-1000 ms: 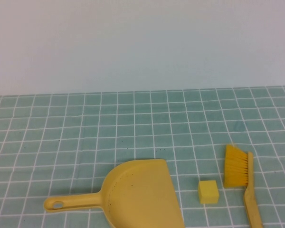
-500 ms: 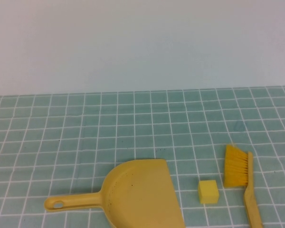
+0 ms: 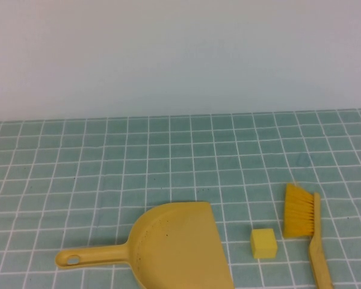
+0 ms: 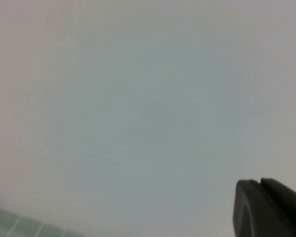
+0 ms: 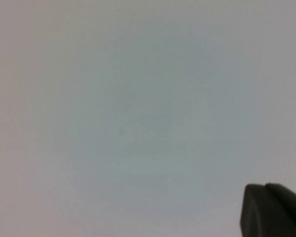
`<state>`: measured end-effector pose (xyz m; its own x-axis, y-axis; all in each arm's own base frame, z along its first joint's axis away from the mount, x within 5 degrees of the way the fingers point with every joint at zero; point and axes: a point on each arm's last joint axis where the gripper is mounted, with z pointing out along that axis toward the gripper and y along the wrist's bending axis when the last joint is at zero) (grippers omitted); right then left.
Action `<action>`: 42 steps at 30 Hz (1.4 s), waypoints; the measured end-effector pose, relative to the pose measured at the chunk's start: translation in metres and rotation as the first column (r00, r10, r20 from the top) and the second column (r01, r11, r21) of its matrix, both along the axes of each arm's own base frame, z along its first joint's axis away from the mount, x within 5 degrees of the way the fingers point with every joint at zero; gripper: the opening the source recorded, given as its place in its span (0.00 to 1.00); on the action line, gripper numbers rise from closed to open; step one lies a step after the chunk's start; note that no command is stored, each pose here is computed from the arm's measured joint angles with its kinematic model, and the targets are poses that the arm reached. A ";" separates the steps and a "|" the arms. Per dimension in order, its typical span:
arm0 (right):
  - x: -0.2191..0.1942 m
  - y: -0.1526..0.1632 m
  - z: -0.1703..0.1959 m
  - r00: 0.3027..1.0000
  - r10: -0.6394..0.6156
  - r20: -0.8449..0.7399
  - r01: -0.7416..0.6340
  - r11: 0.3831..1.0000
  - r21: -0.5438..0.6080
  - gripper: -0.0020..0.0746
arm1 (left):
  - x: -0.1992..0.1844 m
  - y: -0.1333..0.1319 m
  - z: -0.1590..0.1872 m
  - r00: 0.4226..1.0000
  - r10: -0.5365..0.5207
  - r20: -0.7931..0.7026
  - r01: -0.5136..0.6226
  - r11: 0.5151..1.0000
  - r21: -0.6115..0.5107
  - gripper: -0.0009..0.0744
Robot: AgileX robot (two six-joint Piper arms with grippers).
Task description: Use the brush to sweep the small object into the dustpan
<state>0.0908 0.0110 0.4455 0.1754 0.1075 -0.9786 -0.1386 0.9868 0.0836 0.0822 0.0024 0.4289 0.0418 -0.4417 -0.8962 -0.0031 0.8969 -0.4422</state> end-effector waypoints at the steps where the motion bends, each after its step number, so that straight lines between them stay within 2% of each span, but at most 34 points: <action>1: 0.002 0.000 -0.001 1.000 0.000 -0.008 0.000 1.000 -0.005 0.02 | 0.006 -0.002 -0.004 0.999 -0.019 -0.048 0.019 1.000 0.009 0.01; 3: 0.004 0.002 -0.004 0.999 0.019 -0.047 -0.020 1.000 -0.021 0.02 | 0.015 -0.007 -0.011 0.989 -0.070 -0.127 0.076 0.996 0.040 0.01; 7: 0.012 0.008 -0.018 0.982 0.069 -0.178 -0.090 0.989 -0.114 0.02 | 0.029 -0.026 -0.021 0.939 -0.264 -0.220 0.285 0.956 0.068 0.01; 11: 0.026 0.013 -0.031 0.933 0.121 -0.339 -0.180 0.973 -0.146 0.02 | 0.036 -0.039 -0.018 0.904 -0.388 -0.182 0.414 0.899 0.144 0.01; 13: 0.036 0.015 -0.037 0.885 0.146 -0.442 -0.223 0.966 -0.128 0.02 | 0.041 -0.043 -0.016 0.891 -0.430 -0.144 0.447 0.885 0.129 0.01; 16: 0.054 0.017 -0.043 0.786 0.174 -0.594 -0.276 0.957 -0.086 0.02 | 0.047 -0.046 -0.014 0.882 -0.458 -0.111 0.468 0.879 0.095 0.01; 19: 0.072 0.019 -0.053 0.641 0.198 -0.742 -0.311 0.950 -0.015 0.02 | 0.046 -0.048 -0.009 0.872 -0.486 -0.064 0.487 0.873 0.004 0.01; 21: 0.085 0.020 -0.064 0.515 0.217 -0.829 -0.325 0.945 0.045 0.02 | 0.045 -0.049 -0.008 0.863 -0.503 -0.044 0.501 0.864 -0.041 0.01; 24: 0.098 0.024 -0.084 0.341 0.241 -0.909 -0.348 0.930 0.116 0.02 | 0.045 -0.050 -0.009 0.860 -0.507 -0.052 0.506 0.862 -0.034 0.01; 27: 0.104 0.033 -0.094 0.246 0.255 -0.935 -0.383 0.912 0.148 0.02 | 0.051 -0.054 -0.014 0.832 -0.545 -0.101 0.546 0.837 -0.020 0.01; 29: 0.105 0.044 -0.097 0.212 0.268 -0.940 -0.423 0.892 0.159 0.02 | 0.058 -0.060 -0.016 0.781 -0.603 -0.162 0.609 0.793 -0.013 0.01; 34: 0.104 0.068 -0.104 0.140 0.276 -0.951 -0.474 0.862 0.181 0.02 | 0.098 -0.078 -0.020 0.563 -0.760 -0.326 0.767 0.627 -0.137 0.01; 39: 0.110 0.071 -0.119 0.092 0.105 -0.990 -0.422 0.905 0.056 0.02 | 0.128 -0.088 -0.030 0.419 -0.843 -0.339 0.816 0.513 -0.267 0.01; 42: 0.115 0.066 -0.126 0.084 0.023 -0.996 -0.364 0.931 -0.009 0.02 | 0.138 -0.093 -0.042 0.339 -0.882 -0.326 0.856 0.433 -0.281 0.01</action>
